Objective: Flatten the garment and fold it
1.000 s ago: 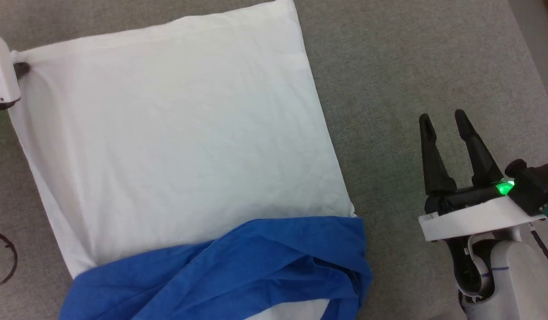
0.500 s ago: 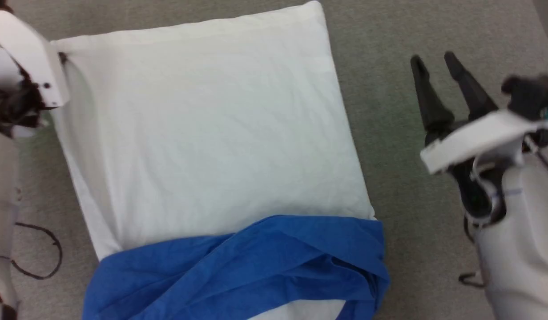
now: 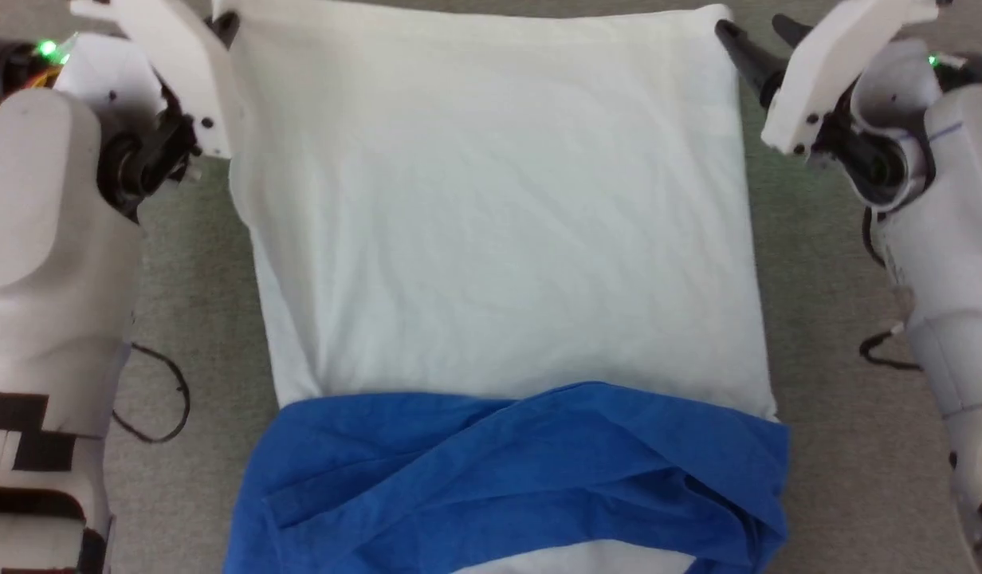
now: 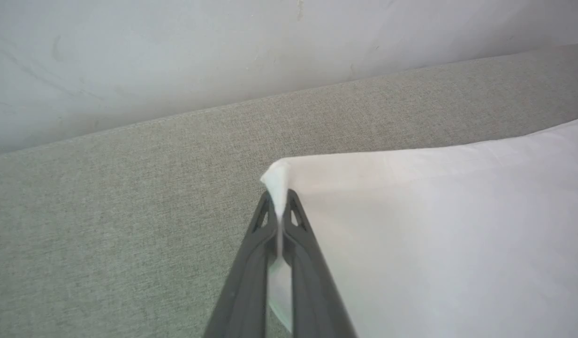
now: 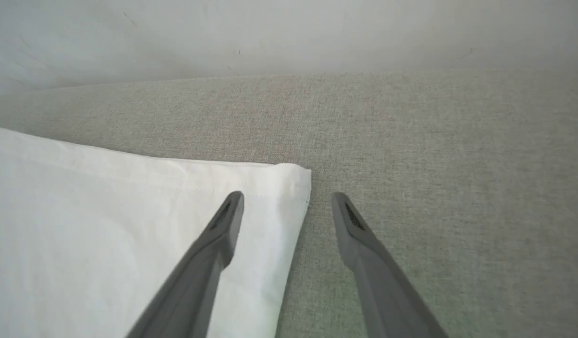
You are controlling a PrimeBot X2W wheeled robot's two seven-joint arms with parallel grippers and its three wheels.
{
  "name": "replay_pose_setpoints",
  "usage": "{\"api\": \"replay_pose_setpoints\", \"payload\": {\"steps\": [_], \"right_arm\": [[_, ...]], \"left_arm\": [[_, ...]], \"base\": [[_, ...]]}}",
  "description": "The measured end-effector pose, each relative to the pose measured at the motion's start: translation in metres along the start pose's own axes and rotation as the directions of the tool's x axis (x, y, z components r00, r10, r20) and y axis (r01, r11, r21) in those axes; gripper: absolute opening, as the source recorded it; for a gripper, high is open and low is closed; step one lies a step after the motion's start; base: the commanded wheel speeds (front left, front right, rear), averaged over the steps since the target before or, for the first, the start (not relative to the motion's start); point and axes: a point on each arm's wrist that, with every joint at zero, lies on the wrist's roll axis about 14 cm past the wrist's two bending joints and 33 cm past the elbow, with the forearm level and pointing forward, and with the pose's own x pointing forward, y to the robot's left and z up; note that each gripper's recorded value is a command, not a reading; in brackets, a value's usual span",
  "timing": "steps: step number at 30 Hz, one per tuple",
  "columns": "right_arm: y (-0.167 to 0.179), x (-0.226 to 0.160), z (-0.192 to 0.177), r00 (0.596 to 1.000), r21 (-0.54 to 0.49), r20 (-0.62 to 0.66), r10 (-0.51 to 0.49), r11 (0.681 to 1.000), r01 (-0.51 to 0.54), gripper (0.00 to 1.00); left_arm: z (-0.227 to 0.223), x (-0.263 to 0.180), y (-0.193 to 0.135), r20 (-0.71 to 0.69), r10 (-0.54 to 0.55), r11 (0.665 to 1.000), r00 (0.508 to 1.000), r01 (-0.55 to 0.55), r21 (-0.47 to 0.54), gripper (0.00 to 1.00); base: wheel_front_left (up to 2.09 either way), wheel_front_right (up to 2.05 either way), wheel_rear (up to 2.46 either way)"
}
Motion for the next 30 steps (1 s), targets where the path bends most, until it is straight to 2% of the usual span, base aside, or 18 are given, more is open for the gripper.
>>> {"api": "replay_pose_setpoints", "payload": {"steps": [4, 9, 10, 11, 12, 13, 20, 23, 27, 30], "right_arm": [[0.002, 0.023, -0.01, 0.995, -0.014, -0.103, -0.005, 1.0, 0.004, 1.0], [0.0, 0.042, -0.033, 0.965, -0.033, -0.261, -0.02, 0.999, 0.012, 1.0], [0.001, 0.044, -0.036, 0.955, -0.036, -0.296, -0.021, 0.999, 0.01, 0.9], [0.002, 0.046, -0.038, 0.944, -0.039, -0.328, -0.02, 0.999, 0.008, 0.46], [0.003, 0.048, -0.039, 0.934, -0.05, -0.358, -0.023, 0.999, 0.005, 0.25], [0.004, 0.049, -0.039, 0.926, -0.06, -0.377, -0.025, 0.998, 0.002, 0.0], [0.009, 0.048, -0.038, 0.917, -0.111, -0.398, -0.027, 0.994, -0.019, 0.0], [0.011, 0.045, -0.028, 0.942, -0.122, -0.336, -0.015, 0.992, -0.028, 0.0], [0.013, 0.041, 0.012, 0.994, -0.156, -0.109, 0.008, 0.988, -0.025, 0.0], [0.011, 0.029, 0.071, 0.99, -0.187, 0.14, 0.021, 0.982, 0.006, 0.0]], "left_arm": [[0.003, 0.001, 0.001, 0.031, -0.007, 1.0, 1.0, 0.007, 0.016, 0.0], [-0.009, 0.005, 0.003, 0.025, -0.012, 1.0, 1.0, 0.012, 0.017, 0.0], [-0.011, 0.006, 0.004, 0.022, -0.01, 1.0, 1.0, 0.01, 0.018, 0.0], [-0.014, 0.006, 0.005, 0.018, -0.009, 1.0, 1.0, 0.009, 0.017, 0.0], [-0.016, 0.007, 0.006, 0.016, -0.011, 1.0, 1.0, 0.011, 0.012, 0.0], [-0.018, 0.007, 0.006, 0.013, -0.013, 1.0, 1.0, 0.013, 0.01, 0.0], [-0.021, 0.007, 0.008, -0.002, -0.019, 1.0, 1.0, 0.019, 0.013, 0.0], [-0.013, 0.005, 0.009, 0.033, -0.015, 1.0, 0.999, 0.014, 0.022, 0.0], [0.022, -0.003, 0.016, 0.157, 0.011, 0.999, 0.987, -0.017, 0.034, 0.0], [0.062, -0.012, 0.023, 0.285, 0.041, 0.997, 0.958, -0.056, 0.045, 0.0]], "base": [[0.0, 0.0, 0.0], [0.0, 0.0, 0.0], [0.0, 0.0, 0.0], [0.0, 0.0, 0.0], [0.0, 0.0, 0.0], [0.0, 0.0, 0.0], [0.0, 0.0, 0.0], [0.0, 0.0, 0.0], [0.0, 0.0, 0.0], [0.0, 0.0, 0.0]]}}
